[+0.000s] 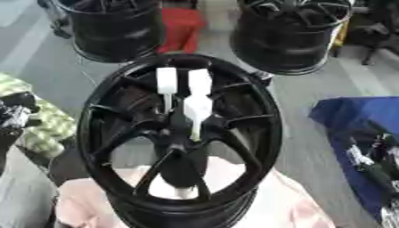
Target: Pull the pin out of the wheel hub.
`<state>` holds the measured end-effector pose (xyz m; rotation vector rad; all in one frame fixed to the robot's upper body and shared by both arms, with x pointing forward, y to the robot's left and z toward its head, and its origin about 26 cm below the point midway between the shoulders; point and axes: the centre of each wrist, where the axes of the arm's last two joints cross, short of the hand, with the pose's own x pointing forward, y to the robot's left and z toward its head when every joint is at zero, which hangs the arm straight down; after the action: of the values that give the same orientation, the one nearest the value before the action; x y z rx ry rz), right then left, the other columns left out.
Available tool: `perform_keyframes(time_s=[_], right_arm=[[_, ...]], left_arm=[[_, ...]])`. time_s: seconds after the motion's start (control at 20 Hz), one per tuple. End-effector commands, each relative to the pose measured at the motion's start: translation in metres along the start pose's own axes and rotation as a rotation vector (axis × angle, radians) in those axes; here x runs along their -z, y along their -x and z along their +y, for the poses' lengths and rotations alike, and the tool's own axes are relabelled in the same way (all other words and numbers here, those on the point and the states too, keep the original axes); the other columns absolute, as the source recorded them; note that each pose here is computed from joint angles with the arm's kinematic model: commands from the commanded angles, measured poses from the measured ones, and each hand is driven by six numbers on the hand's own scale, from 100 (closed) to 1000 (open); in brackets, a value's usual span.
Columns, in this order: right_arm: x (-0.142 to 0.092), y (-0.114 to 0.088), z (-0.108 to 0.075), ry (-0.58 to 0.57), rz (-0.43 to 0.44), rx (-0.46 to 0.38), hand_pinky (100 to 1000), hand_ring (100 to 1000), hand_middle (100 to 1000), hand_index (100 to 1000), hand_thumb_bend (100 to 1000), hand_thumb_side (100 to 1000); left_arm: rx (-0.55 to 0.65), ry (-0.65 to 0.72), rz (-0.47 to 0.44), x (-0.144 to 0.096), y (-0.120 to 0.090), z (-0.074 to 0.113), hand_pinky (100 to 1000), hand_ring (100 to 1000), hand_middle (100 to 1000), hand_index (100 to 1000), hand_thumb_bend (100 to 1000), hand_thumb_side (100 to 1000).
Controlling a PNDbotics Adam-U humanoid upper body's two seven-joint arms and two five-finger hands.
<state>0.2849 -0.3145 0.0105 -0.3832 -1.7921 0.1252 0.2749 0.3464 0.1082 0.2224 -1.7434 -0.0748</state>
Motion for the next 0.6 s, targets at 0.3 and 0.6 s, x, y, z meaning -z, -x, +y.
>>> perform_keyframes(time_s=[0.3,0.6], right_arm=[[0.004,-0.006,-0.005,0.003,-0.025,-0.008,564,700,741,927,422,443],[0.004,-0.006,-0.006,0.003,-0.024,-0.013,564,700,741,927,423,444]], left_arm=[[0.03,-0.001,-0.056,0.004,-0.015,0.006,702,759,749,769,291,447],[0.121,0.03,-0.112,0.016,-0.027,0.021,705,760,751,774,292,439]])
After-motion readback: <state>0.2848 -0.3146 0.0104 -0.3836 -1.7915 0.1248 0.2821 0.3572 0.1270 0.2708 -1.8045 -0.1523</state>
